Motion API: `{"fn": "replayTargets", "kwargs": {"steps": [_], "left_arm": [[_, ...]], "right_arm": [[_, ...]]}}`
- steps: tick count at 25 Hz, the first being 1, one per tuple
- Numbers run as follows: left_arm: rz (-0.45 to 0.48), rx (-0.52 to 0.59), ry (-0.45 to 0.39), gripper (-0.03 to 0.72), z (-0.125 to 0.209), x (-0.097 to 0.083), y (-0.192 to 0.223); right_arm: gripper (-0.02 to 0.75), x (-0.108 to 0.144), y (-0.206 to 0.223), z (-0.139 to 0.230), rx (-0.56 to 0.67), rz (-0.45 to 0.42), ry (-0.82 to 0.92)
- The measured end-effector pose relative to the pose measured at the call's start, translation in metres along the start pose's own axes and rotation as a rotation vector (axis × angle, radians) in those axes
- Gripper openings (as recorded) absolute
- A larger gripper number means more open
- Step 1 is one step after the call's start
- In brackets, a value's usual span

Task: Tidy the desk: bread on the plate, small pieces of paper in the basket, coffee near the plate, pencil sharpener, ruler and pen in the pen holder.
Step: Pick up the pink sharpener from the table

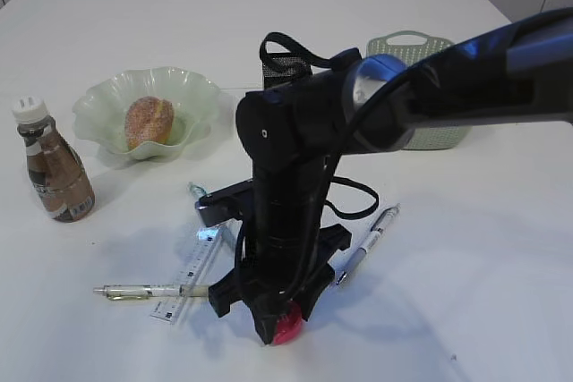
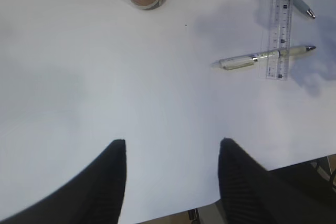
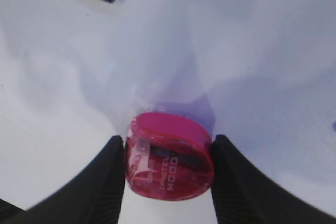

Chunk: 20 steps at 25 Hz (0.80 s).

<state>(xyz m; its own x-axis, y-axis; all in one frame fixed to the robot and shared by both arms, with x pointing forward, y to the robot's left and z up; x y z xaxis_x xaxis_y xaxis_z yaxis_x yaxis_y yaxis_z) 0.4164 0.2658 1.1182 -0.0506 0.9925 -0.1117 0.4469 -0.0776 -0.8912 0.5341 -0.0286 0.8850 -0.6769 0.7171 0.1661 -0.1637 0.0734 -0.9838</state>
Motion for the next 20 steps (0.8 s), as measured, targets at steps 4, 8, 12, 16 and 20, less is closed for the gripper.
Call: {"fn": "replayTargets", "kwargs": {"steps": [4, 8, 12, 16, 20], "left_arm": [[0.0, 0.0, 0.0, 0.394, 0.0, 0.0, 0.0], [0.0, 0.0, 0.0, 0.394, 0.0, 0.0, 0.0], [-0.002, 0.0, 0.001, 0.394, 0.0, 0.0, 0.0], [-0.002, 0.0, 0.001, 0.394, 0.0, 0.0, 0.0], [-0.002, 0.0, 0.001, 0.394, 0.0, 0.0, 0.0]], "right_arm": [[0.368, -0.002, -0.012, -0.005, 0.006, 0.028, -0.024], [0.368, -0.002, -0.02, -0.007, 0.012, 0.04, -0.035], [0.368, -0.001, -0.029, -0.013, -0.011, 0.044, -0.041], [0.368, -0.001, -0.046, -0.024, -0.068, 0.064, -0.05], [0.368, -0.002, -0.061, -0.033, -0.118, 0.101, -0.058]]}}
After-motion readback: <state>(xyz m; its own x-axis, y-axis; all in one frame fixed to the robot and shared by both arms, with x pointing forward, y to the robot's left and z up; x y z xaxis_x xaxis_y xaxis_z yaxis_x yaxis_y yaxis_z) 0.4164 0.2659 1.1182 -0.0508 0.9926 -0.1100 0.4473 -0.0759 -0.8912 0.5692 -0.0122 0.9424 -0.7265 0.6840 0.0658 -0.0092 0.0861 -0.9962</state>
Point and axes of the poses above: a point on each arm's last joint axis where the gripper is mounted, y pointing out along that axis toward the gripper, x along the wrist's bending axis when the last joint is at zero, z = x × y, the point moved 2 cm from there along y, pointing out along that axis toward the gripper, and after that the axes turned 13 degrees about -y, right-handed, at the moved point
